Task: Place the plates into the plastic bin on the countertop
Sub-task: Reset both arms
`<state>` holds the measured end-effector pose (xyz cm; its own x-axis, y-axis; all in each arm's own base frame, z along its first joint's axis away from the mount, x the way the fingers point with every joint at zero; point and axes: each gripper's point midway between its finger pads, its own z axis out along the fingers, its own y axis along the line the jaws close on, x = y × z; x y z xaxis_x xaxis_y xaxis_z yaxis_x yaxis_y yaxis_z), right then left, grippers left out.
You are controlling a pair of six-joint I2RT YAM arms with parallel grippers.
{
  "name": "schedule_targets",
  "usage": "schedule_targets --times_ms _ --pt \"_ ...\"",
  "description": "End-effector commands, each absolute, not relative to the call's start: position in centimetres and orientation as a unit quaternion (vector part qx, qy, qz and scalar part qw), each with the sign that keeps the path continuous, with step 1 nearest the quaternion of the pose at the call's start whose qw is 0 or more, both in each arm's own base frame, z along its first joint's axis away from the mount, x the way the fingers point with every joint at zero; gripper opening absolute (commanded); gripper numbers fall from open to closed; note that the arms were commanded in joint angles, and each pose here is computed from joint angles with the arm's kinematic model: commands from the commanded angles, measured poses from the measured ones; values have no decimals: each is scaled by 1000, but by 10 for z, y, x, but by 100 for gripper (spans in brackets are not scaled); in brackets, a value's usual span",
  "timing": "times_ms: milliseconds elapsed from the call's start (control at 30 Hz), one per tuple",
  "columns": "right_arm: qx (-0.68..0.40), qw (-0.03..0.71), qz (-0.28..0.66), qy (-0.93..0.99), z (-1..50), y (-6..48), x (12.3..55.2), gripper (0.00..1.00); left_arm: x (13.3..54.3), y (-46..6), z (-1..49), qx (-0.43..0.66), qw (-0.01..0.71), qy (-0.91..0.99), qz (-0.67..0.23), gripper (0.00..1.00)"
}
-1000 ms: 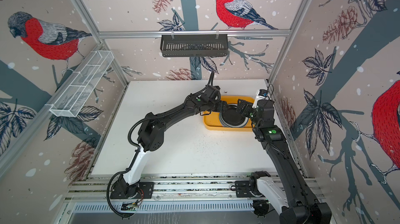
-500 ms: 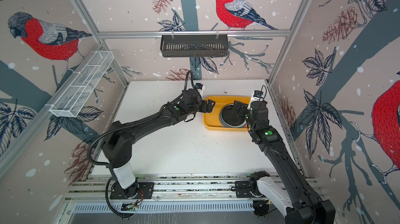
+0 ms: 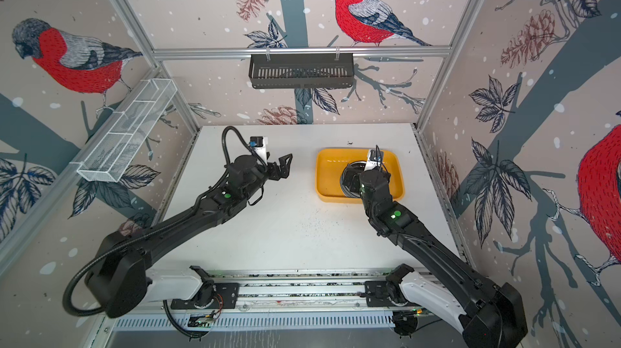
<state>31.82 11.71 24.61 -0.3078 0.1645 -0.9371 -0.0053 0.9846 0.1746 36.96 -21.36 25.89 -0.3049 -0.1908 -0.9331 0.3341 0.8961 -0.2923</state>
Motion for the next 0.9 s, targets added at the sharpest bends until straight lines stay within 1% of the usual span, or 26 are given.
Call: schedule_targets --times_ms 0,200,300,467,533,667,867 --pt "87 621 51 777 258 106 321 100 371 -174 277 11 639 744 -194 96" --pt "100 616 34 780 242 101 318 100 354 -111 257 -25 660 738 -136 96" --pt "105 617 25 780 234 97 318 100 350 -91 243 -32 663 740 -110 96" --pt "117 626 13 771 227 87 314 100 346 -53 222 -84 679 725 -76 96" --pt "125 630 6 766 223 81 311 100 344 -44 220 -89 690 714 -74 96" --pt "150 632 -20 760 214 61 305 100 337 -29 214 -75 710 700 -25 96" --pt "201 633 -45 746 198 20 299 100 341 -4 184 -82 683 726 19 96"
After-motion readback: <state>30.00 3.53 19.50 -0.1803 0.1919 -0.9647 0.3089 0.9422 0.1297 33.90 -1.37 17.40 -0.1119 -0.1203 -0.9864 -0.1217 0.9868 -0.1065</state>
